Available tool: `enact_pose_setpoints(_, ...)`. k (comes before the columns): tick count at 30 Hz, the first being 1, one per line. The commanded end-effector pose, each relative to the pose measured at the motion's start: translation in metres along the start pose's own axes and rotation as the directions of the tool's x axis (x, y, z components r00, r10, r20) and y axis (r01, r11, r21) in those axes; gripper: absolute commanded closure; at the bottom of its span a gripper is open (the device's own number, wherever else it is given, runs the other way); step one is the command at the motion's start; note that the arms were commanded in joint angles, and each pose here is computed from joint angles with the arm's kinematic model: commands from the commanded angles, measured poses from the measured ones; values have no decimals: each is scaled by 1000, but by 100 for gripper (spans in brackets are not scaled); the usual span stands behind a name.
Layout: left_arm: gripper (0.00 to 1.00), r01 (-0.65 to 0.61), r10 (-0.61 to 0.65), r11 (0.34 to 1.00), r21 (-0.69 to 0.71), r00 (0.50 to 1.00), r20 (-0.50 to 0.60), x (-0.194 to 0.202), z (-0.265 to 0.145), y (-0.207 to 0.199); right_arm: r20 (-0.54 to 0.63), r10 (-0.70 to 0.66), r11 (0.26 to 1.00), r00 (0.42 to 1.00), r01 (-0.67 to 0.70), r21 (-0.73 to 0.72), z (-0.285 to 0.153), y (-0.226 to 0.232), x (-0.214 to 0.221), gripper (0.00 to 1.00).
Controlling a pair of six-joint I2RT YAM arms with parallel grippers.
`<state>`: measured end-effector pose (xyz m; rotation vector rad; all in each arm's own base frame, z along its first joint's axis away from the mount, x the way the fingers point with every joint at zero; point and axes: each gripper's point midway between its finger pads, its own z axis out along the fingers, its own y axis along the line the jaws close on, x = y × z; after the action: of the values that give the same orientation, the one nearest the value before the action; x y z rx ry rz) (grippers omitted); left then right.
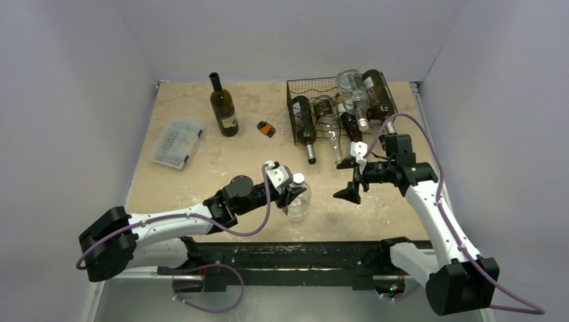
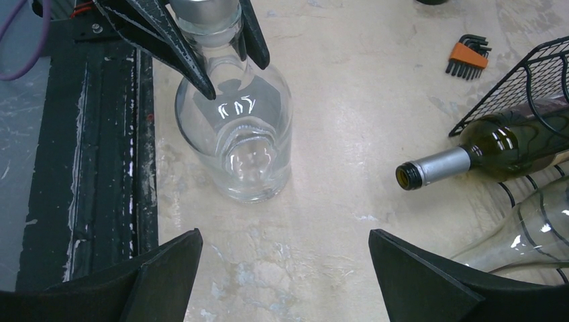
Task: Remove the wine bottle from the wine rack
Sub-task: Pick up the wine bottle from the center of the board.
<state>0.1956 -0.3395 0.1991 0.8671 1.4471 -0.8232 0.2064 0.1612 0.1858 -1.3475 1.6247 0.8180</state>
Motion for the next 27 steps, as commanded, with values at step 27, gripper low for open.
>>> enact_pose_setpoints(27,100,124,-36,911,-393,974,225,-85,-50,103,-17,-19,1000,1000,18,-7,0,0,6,1)
